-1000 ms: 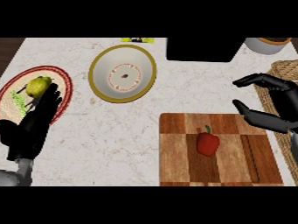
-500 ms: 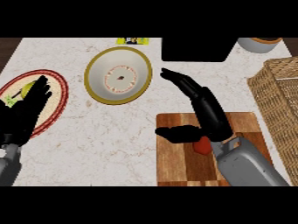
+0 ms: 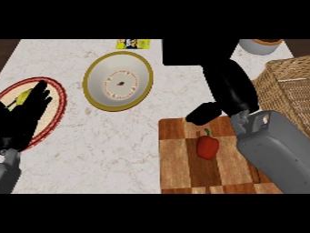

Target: Pick the bell pepper from the cutting board and place it in the basket

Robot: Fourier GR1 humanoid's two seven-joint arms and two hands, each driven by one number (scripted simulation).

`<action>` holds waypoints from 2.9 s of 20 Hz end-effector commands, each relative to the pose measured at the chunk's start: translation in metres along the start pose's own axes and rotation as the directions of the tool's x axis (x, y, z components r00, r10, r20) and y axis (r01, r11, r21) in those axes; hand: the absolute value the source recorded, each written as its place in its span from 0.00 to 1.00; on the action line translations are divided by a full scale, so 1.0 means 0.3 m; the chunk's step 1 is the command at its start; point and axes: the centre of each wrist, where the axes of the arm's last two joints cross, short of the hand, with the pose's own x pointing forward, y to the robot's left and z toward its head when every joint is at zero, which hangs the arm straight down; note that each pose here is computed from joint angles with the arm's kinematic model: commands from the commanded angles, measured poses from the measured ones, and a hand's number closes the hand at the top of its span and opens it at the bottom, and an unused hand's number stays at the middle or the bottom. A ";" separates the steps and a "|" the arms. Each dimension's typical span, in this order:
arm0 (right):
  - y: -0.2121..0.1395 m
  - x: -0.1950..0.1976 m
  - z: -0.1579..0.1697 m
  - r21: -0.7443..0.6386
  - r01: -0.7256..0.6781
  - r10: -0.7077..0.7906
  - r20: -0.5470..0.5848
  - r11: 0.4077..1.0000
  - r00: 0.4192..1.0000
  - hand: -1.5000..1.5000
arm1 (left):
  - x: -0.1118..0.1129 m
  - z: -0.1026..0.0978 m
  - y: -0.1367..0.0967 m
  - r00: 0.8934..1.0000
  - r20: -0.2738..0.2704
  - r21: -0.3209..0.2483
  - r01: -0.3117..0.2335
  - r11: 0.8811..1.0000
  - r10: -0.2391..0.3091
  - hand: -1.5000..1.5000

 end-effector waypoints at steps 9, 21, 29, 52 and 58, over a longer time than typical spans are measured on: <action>-0.340 0.066 -0.002 0.345 -0.107 0.192 -0.223 0.933 0.956 0.00 | 0.031 -0.033 -0.019 1.000 0.014 0.006 -0.012 1.000 0.012 0.50; -0.447 -0.055 0.339 0.234 0.081 -0.040 -0.178 0.969 0.983 0.00 | -0.025 -0.008 0.014 1.000 0.024 0.000 -0.020 1.000 0.020 0.50; -0.197 -0.176 0.380 0.199 0.128 -0.092 -0.181 0.972 0.979 0.00 | 0.027 -0.049 -0.009 1.000 0.022 -0.006 0.008 1.000 -0.008 0.50; 0.241 -0.359 0.173 0.239 0.131 -0.070 -0.245 0.962 0.967 0.00 | 0.020 -0.045 -0.036 1.000 0.023 -0.015 -0.006 1.000 0.007 0.50; 0.307 -0.443 0.247 0.261 0.123 -0.065 -0.222 0.957 0.973 0.00 | -0.037 -0.040 -0.035 0.999 0.034 -0.029 -0.006 1.000 0.007 0.50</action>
